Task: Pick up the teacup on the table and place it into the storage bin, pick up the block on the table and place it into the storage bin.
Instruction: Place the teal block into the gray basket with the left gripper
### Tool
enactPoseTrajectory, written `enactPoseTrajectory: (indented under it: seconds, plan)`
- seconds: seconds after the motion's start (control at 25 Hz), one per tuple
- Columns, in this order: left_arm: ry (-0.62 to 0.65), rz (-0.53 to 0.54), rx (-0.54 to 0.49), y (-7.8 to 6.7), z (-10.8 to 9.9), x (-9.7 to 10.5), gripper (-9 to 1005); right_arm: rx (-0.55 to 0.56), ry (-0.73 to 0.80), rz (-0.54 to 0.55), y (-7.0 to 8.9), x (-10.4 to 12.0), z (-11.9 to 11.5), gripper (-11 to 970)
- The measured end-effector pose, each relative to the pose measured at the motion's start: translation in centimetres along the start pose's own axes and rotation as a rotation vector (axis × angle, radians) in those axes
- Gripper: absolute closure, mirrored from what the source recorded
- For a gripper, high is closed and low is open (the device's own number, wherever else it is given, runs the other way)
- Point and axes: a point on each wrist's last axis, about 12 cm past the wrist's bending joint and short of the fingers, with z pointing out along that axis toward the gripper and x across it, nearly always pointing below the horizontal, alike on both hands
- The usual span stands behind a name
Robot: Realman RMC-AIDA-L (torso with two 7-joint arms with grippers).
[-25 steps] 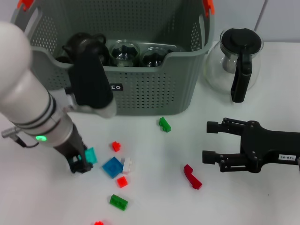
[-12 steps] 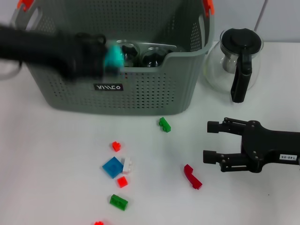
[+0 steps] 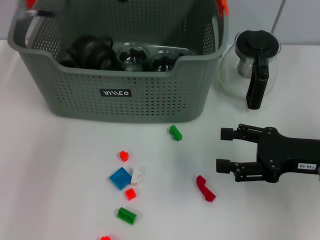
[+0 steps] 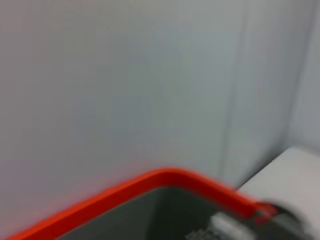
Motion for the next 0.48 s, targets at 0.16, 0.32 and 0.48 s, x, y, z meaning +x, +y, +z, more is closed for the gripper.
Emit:
enactPoseTrajectory:
  seconds: [0.16,0.32,0.48]
  plan:
    - [0.166,0.030,-0.100,0.0,4.3,-0.4,477,-0.002,0.000,-0.003,0.0,-0.1,0.1,19]
    - [0.316,0.072,-0.143,-0.2,7.6,0.7,463,-0.004,0.000,-0.004,-0.1,-0.2,0.1,19]
    - [0.398,0.114,-0.163,-0.5,9.0,1.6,449,-0.004,-0.001,-0.003,0.0,-0.1,0.1,19]
